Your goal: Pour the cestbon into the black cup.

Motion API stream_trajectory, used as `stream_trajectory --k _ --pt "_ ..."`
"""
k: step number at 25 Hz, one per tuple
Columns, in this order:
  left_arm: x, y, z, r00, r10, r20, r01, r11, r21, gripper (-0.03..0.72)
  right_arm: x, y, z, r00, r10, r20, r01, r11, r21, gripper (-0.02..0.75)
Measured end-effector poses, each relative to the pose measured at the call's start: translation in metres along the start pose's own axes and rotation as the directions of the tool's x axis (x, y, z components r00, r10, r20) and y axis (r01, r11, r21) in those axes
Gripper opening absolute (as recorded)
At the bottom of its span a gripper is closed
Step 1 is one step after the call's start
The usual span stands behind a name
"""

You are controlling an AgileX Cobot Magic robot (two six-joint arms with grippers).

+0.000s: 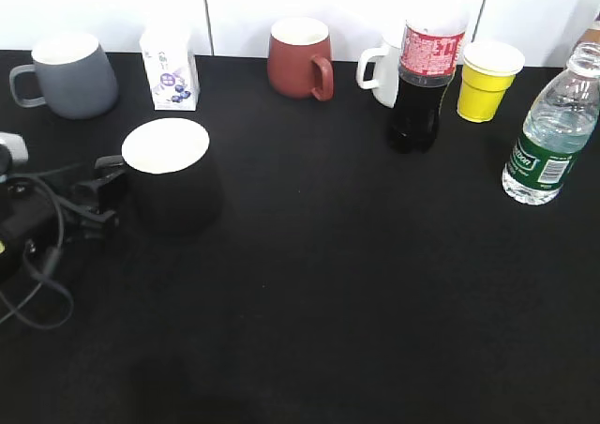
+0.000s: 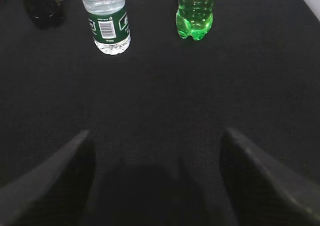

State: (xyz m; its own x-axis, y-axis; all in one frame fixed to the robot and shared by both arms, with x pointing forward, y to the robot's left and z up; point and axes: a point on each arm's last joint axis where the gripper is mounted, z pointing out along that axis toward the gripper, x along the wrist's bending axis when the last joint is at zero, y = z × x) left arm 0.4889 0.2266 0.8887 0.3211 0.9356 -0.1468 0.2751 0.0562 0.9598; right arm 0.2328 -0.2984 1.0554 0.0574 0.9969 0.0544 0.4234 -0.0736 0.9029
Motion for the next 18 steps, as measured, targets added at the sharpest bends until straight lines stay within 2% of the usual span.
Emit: stream_trajectory --k 3,6,7,8,10,14,16,18 --pt "0.002 0.003 0.009 1.000 -0.003 -0.011 0.003 1.000 -0.019 0.479 0.000 0.000 0.000 1.000 0.000 0.000 0.000 1.000 0.000 0.586" --pt "0.004 0.001 0.035 1.000 0.003 0.007 -0.002 0.999 -0.045 0.476 0.000 0.000 0.000 1.000 0.000 0.000 0.000 1.000 0.000 0.585" --pt "0.003 0.001 0.045 0.999 0.012 0.033 -0.010 0.998 -0.061 0.439 0.000 0.000 0.000 1.000 0.000 0.000 0.000 1.000 0.000 0.585" --pt "0.000 0.002 0.053 0.997 0.029 0.072 -0.024 0.997 -0.075 0.342 0.000 0.000 0.000 1.000 0.000 0.000 0.000 1.000 0.000 0.585" --pt "-0.005 0.003 0.057 0.989 0.059 0.133 -0.048 0.996 -0.080 0.067 0.000 0.000 0.000 1.000 0.000 0.000 0.000 1.000 0.000 0.585" --pt "-0.013 0.003 0.056 0.971 0.099 0.217 -0.086 0.994 -0.070 0.067 0.000 0.000 0.000 1.000 0.000 0.000 0.000 1.000 0.000 0.586" --pt "-0.020 0.011 0.045 0.951 0.148 0.272 -0.137 0.989 -0.057 0.064 0.000 0.000 0.000 1.000 0.000 0.000 0.000 1.000 0.000 0.586" --pt "-0.028 0.029 0.035 0.933 0.174 0.316 -0.150 0.984 -0.099 0.062 0.000 0.000 0.000 1.000 0.000 0.000 0.000 1.000 0.000 0.585"
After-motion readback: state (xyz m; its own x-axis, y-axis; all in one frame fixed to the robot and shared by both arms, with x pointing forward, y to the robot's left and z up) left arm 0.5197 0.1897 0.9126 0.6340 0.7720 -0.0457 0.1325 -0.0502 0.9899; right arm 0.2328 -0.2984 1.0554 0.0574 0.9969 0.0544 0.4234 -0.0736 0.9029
